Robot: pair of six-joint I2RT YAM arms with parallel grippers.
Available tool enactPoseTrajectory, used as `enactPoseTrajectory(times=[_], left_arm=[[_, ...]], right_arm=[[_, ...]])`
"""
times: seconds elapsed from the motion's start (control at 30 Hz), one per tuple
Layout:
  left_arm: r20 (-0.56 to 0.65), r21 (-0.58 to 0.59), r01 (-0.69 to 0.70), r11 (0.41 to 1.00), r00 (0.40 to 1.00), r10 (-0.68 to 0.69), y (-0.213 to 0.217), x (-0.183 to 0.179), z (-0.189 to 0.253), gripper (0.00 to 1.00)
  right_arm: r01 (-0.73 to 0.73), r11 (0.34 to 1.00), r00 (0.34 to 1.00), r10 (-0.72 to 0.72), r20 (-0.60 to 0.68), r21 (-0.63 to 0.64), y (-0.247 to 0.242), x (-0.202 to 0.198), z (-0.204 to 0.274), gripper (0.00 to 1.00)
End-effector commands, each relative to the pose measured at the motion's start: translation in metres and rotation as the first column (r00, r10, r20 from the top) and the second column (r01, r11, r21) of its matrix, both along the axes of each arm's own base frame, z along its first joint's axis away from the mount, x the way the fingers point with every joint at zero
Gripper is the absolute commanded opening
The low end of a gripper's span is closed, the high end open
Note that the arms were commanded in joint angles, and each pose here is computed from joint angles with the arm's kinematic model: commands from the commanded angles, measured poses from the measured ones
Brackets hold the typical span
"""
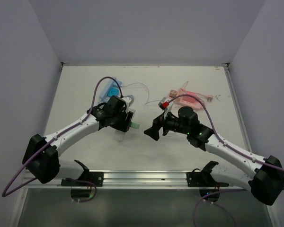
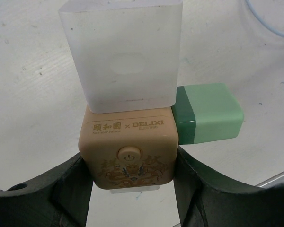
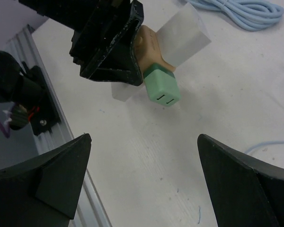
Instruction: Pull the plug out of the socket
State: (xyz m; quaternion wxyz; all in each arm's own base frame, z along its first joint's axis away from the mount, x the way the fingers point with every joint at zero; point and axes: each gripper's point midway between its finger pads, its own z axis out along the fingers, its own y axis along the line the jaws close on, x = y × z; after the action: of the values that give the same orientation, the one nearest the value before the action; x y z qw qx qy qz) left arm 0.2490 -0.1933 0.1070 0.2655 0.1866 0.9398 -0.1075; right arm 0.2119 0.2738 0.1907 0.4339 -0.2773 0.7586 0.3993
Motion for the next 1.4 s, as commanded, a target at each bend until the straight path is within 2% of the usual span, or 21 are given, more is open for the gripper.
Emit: enactPoseTrajectory(times=[0.0,0.13,0.33,0.53,0.83,0.97,1.13,1.37], left_arm=[[0.097,-0.143,0.125,0.982,0.989,-0.112,-0.022,0.014,0.024,0.00],[0.064,-0.208,0.156,0.966,0.987,-0.146,-0.022,0.008,0.024,0.00],[0.043,-0.241,0.148,0.959,0.989,-0.142,-0.014,0.007,0.018,0.00],[0.044,-0.251,0.163,0.954,0.987,-0.157,-0.014,0.002,0.016,0.00],[0.047,-0.243,0.151,0.958,0.988,-0.144,-0.011,0.004,0.016,0.00],[0.062,-0.244,0.141,0.960,0.990,-0.129,-0.008,0.008,0.020,0.00],[0.079,-0.253,0.130,0.959,0.990,-0.113,-0.004,0.012,0.023,0.00],[0.092,-0.271,0.144,0.952,0.988,-0.123,-0.005,0.012,0.027,0.00]], right_arm=[[-0.001,0.996,0.971,0.023,0.236,-0.091,0.012,0.021,-0.004,0.99],[-0.029,0.979,0.935,0.098,0.342,-0.203,0.033,0.022,-0.021,0.99],[-0.018,0.951,0.898,0.151,0.414,-0.308,0.058,0.029,-0.040,0.98],[0.012,0.950,0.866,0.147,0.478,-0.313,0.069,0.040,-0.037,0.96],[-0.053,0.943,0.850,0.215,0.481,-0.327,0.093,0.046,-0.041,0.92],[-0.079,0.941,0.843,0.239,0.482,-0.329,0.098,0.045,-0.040,0.87],[-0.129,0.930,0.846,0.285,0.450,-0.345,0.104,0.039,-0.049,0.77],[-0.162,0.919,0.842,0.318,0.436,-0.358,0.109,0.036,-0.055,0.70]])
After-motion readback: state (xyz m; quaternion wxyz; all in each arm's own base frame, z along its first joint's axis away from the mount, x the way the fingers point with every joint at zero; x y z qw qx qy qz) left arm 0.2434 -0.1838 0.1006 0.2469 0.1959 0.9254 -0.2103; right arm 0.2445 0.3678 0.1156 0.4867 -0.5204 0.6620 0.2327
